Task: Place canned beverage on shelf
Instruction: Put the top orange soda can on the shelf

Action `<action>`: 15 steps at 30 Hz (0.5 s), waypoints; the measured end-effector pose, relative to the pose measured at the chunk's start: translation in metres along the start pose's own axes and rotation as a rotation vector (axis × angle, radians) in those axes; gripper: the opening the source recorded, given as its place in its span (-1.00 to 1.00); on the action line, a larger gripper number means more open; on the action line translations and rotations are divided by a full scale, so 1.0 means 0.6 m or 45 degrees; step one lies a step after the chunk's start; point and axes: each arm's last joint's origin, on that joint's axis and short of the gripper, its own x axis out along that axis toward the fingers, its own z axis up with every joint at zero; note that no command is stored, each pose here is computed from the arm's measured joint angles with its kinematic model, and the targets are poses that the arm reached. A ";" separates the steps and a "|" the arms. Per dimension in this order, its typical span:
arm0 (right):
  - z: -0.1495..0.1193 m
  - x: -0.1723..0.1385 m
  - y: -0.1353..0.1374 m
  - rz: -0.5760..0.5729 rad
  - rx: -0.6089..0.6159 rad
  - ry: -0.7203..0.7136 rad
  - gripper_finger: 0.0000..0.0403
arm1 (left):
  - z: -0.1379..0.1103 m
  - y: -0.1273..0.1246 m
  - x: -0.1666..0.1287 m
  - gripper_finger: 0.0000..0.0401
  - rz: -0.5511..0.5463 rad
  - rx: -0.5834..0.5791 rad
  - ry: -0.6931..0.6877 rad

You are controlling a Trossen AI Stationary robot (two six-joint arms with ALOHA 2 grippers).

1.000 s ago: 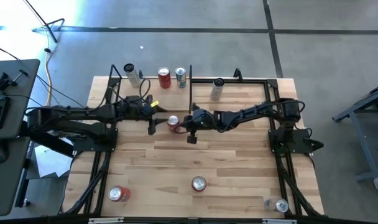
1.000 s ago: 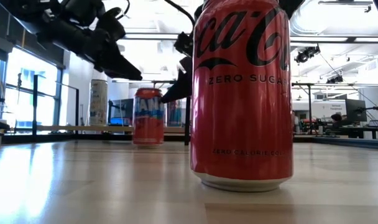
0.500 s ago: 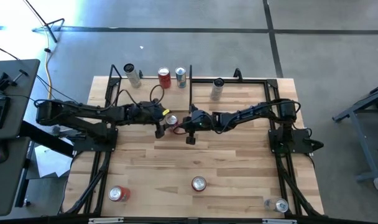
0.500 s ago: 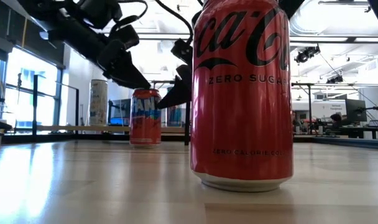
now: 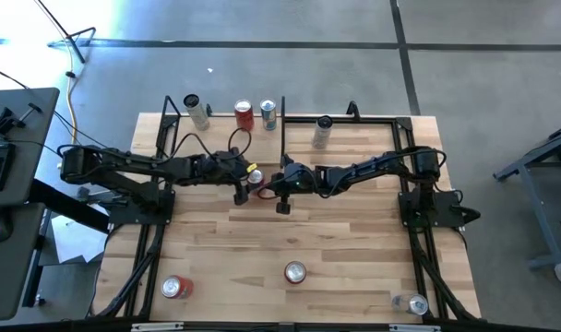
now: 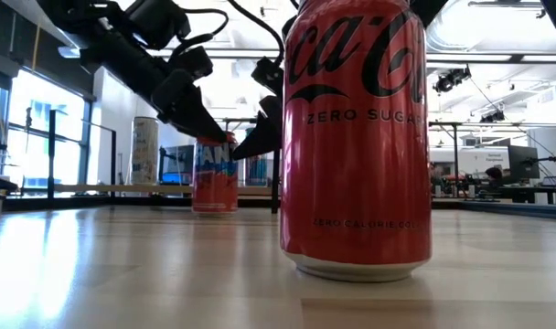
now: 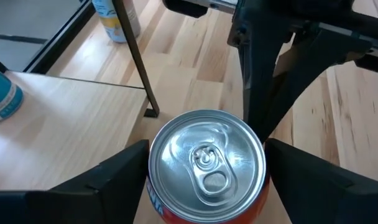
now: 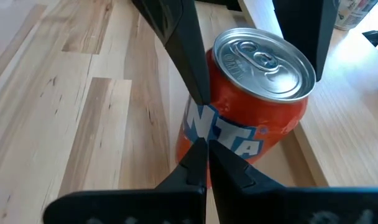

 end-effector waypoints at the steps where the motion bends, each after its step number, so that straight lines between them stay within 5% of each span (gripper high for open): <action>1: 0.000 0.000 0.000 0.000 0.000 0.000 -1.00 | 0.001 0.000 -0.001 0.44 -0.001 0.018 -0.003; 5: 0.000 0.000 0.002 0.003 -0.002 0.003 -1.00 | 0.001 0.010 -0.006 0.25 -0.025 0.081 0.001; 15: -0.003 0.000 0.002 0.009 -0.005 0.030 -1.00 | -0.007 0.057 -0.052 0.24 -0.110 0.304 0.112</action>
